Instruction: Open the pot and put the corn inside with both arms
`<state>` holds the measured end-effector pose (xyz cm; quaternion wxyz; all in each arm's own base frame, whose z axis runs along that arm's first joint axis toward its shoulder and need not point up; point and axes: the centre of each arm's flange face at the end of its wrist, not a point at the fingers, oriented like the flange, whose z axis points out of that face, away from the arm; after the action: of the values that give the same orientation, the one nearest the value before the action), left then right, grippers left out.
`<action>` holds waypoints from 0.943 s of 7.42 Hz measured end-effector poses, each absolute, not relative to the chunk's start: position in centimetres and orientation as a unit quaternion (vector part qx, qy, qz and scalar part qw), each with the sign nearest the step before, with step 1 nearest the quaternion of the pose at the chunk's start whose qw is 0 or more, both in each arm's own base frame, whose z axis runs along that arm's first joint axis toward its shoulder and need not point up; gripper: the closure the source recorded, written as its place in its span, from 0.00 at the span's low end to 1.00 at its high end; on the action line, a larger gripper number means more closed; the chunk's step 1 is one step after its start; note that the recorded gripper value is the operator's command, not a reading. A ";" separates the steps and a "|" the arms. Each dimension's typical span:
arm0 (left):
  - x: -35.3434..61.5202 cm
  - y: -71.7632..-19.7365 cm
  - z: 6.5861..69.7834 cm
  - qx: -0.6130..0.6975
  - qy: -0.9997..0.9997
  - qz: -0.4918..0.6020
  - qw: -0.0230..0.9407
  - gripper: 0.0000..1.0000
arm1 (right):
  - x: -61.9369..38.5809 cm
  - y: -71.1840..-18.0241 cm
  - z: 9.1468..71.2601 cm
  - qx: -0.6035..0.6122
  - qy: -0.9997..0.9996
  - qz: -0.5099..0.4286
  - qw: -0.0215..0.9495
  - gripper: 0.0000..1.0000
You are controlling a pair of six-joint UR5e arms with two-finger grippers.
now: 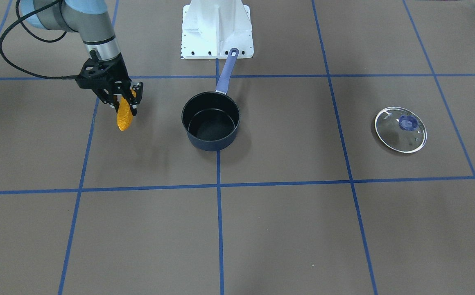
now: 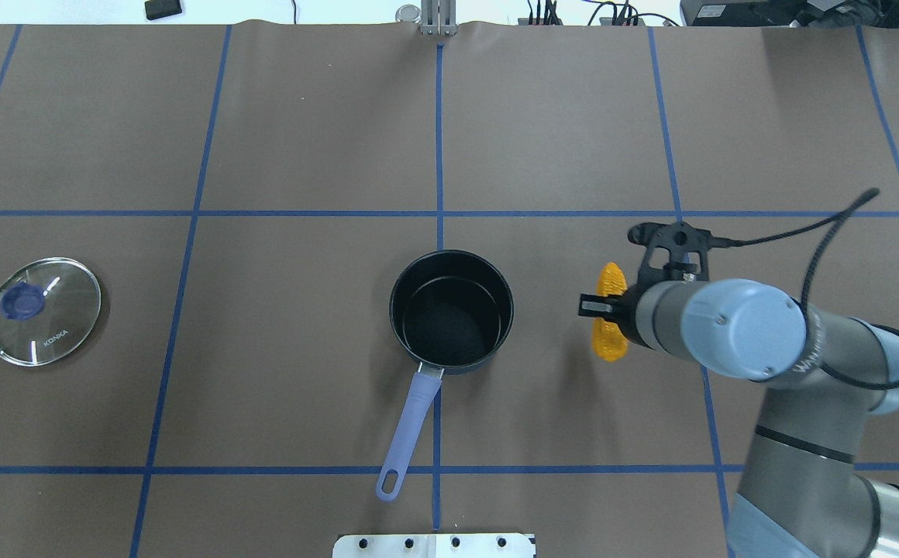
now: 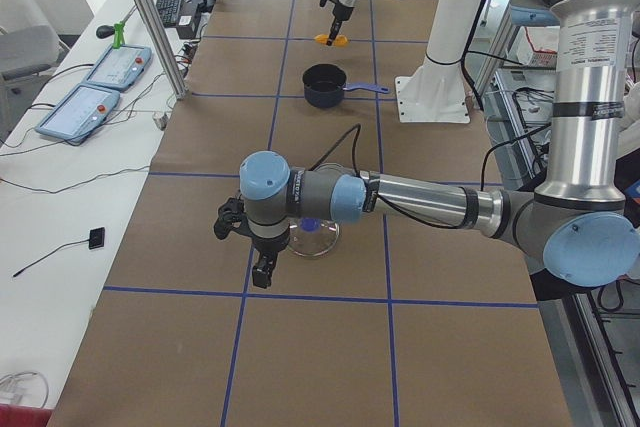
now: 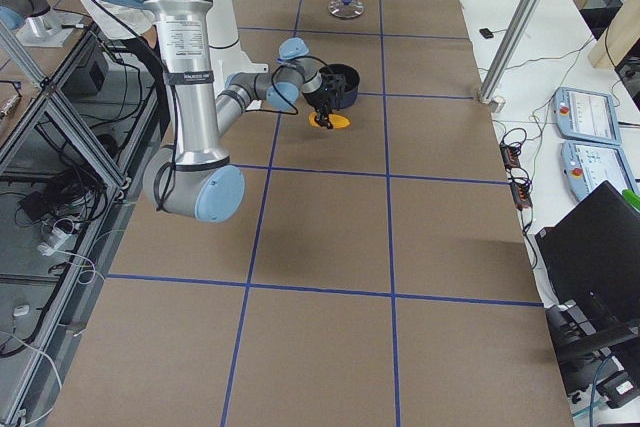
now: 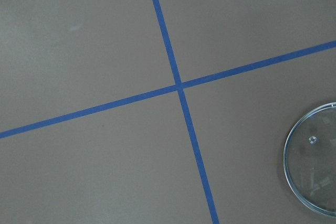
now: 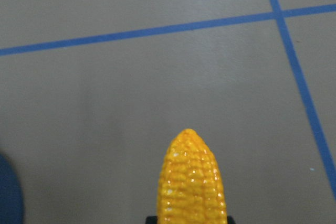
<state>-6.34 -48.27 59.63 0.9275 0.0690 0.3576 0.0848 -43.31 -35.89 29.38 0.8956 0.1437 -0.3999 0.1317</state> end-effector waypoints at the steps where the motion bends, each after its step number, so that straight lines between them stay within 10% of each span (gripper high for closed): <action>1: -6.2 -48.0 59.7 0.066 0.365 0.079 0.925 0.01 | -45.2 -37.5 24.6 0.135 -0.400 0.144 0.895 1.00; 3: -6.1 -47.8 59.7 0.064 0.370 0.076 0.924 0.01 | -49.7 -39.9 19.0 0.124 -0.402 0.165 0.892 0.90; 5: -6.1 -47.8 59.8 0.063 0.371 0.075 0.924 0.01 | -53.1 -40.9 16.3 0.121 -0.402 0.166 0.892 0.00; 7: -6.0 -47.8 59.9 0.062 0.371 0.075 0.924 0.01 | -54.6 -40.1 14.9 0.122 -0.407 0.159 0.892 0.00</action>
<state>-6.02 -47.83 59.86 0.9237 0.0616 0.3707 0.0750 -54.61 -40.15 14.85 0.8915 0.1216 -0.4065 0.1586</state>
